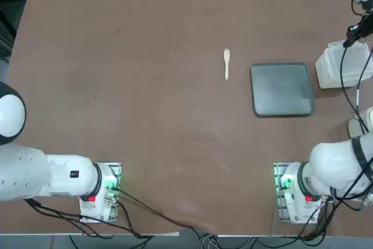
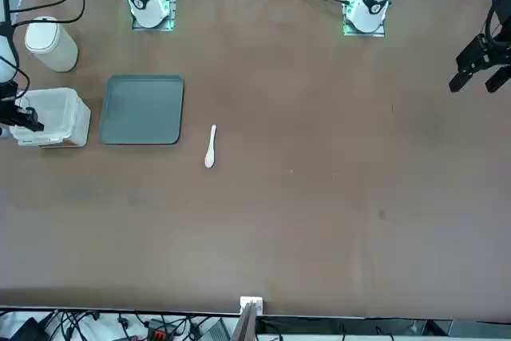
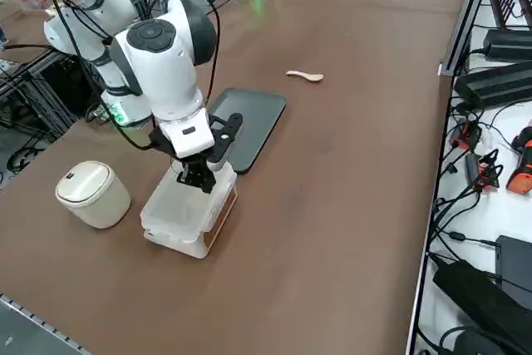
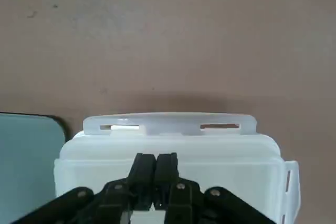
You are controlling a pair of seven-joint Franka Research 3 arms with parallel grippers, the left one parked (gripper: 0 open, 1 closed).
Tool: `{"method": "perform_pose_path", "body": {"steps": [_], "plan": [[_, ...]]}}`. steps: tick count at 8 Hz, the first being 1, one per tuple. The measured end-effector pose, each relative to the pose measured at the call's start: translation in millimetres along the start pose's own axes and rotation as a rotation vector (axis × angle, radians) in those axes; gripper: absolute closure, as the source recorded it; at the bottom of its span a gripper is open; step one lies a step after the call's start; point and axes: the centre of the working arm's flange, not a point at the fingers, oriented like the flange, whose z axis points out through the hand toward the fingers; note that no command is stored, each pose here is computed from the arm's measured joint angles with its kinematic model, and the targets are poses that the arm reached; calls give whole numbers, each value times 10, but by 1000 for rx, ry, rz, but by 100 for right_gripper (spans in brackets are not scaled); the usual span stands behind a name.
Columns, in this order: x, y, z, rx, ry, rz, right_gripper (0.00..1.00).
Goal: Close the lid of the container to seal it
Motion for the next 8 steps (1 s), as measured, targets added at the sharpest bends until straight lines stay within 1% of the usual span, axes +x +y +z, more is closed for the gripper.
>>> {"method": "perform_pose_path", "body": {"steps": [1, 2, 5, 6, 8], "plan": [[9, -8, -90, 10, -12, -2, 98], [15, -32, -314, 22, -23, -4, 98], [-56, -245, -1431, 54, -41, -13, 96], [-37, -404, -1724, 60, -50, -2, 82], [115, -844, -2066, 64, -73, 12, 48]]}}
